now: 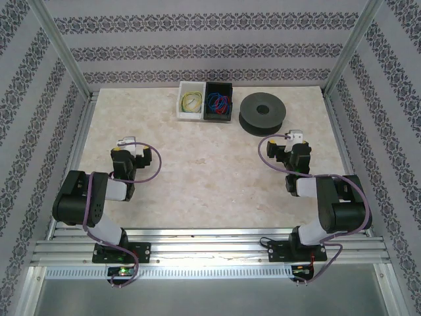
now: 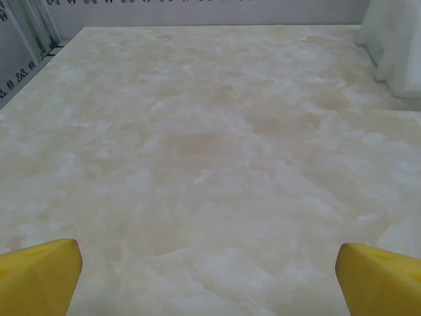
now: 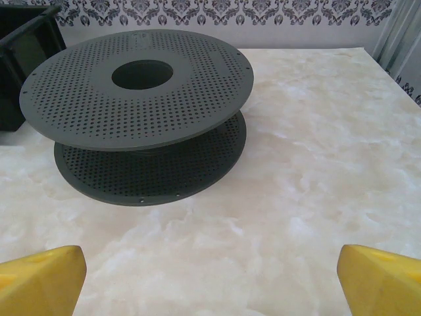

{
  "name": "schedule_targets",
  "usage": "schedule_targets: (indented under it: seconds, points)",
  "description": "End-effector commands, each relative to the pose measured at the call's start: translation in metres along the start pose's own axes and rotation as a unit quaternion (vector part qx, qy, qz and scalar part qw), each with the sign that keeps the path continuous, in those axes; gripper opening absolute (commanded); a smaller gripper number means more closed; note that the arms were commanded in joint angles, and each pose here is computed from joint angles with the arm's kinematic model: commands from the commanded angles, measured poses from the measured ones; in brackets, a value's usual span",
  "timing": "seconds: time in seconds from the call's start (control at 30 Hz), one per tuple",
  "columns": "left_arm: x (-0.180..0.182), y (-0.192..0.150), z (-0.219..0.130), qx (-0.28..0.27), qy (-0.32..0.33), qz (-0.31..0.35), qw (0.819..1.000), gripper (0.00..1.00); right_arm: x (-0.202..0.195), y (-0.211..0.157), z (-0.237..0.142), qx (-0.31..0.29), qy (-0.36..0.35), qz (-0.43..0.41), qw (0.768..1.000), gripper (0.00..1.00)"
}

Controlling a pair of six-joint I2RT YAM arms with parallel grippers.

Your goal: Wrap the cables

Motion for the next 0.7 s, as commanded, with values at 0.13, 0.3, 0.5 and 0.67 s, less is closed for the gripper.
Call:
schedule_targets:
  seconds: [0.13, 0.3, 0.5, 0.67]
  points:
    - [0.0018, 0.0084, 0.0018, -0.014, 0.000, -0.006, 1.000, 0.99, 0.0015, 0.0019, -0.0016, -0.011, -0.002, 0.001, 1.000, 0.98]
    - [0.0017, 0.0081, 0.0019, -0.013, 0.000, -0.006, 1.000, 0.99, 0.0012, 0.0021, -0.0013, -0.011, -0.003, 0.002, 1.000, 0.98]
    - [0.0015, 0.0085, 0.0017, -0.014, 0.000, -0.006, 1.000, 0.99, 0.0008, 0.0020, -0.0013, -0.011, -0.001, 0.004, 1.000, 0.98]
    - [0.0015, 0.0085, 0.0022, -0.012, 0.000, -0.005, 1.000, 0.99, -0.0002, 0.0017, -0.0012, -0.011, 0.002, 0.007, 1.000, 0.98]
Point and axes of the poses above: each hand's point on the last joint's axis, 136 mm out from that joint toward the fingers, its own z axis out along the fingers, its own x axis along the line the jaws close on, y = z × x, the point moved 6 cm from there along -z, back along the fingers, and after that the axes turned 7 degrees about -z, right-handed, at the moved point
